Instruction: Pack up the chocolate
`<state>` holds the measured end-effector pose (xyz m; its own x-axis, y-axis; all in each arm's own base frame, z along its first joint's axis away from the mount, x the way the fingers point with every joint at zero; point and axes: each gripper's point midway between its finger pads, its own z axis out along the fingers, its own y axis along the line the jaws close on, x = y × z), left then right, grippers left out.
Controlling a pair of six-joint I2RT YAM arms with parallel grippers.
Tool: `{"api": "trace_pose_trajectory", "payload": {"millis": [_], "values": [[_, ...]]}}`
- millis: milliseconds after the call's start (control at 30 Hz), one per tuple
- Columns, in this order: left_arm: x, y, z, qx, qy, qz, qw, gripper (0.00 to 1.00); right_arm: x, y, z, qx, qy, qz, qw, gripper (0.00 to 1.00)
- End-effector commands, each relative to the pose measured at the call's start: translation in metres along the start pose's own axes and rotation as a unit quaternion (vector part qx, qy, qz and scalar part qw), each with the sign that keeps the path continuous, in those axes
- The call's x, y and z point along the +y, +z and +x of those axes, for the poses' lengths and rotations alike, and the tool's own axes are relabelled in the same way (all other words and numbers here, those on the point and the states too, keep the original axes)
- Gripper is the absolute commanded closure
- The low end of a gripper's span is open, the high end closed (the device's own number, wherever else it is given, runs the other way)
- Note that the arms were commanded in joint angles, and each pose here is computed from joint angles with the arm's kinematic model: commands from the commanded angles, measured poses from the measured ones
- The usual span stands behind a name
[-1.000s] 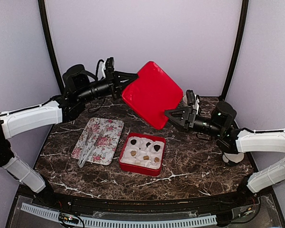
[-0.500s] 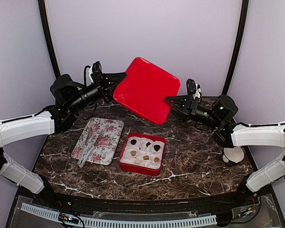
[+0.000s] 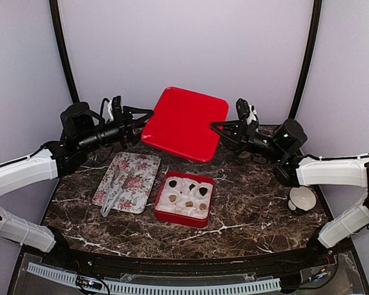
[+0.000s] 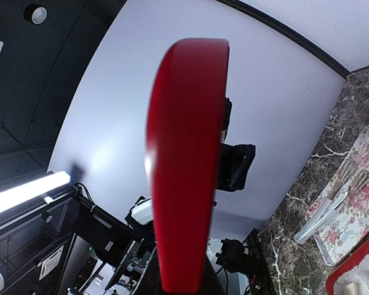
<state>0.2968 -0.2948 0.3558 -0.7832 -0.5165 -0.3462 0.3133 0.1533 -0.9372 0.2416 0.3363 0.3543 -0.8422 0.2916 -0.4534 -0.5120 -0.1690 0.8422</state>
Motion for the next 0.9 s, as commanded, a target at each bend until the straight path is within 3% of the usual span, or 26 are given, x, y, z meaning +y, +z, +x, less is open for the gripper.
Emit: {"api": "trace_pose_trajectory", "payload": {"millis": [0,100,267,533,867], "values": [[0.048,-0.051,-0.019,-0.006,0.022,-0.113,0.993,0.27,0.005,0.005,0.004,0.008,0.004,-0.012,1.0,1.0],[0.065,-0.078,-0.034,-0.009,0.057,-0.175,0.983,0.14,-0.02,0.011,0.016,0.022,0.023,0.022,0.999,1.0],[0.103,-0.08,-0.029,0.053,0.093,-0.254,0.961,0.12,-0.074,0.028,0.039,0.049,0.087,0.075,0.992,1.0],[0.155,-0.069,-0.014,0.123,0.114,-0.283,0.944,0.15,-0.148,0.031,0.076,0.078,0.16,0.18,0.968,1.0],[0.206,-0.062,0.034,0.221,0.116,-0.292,0.923,0.26,-0.176,0.02,0.098,0.096,0.201,0.221,0.949,1.0]]}}
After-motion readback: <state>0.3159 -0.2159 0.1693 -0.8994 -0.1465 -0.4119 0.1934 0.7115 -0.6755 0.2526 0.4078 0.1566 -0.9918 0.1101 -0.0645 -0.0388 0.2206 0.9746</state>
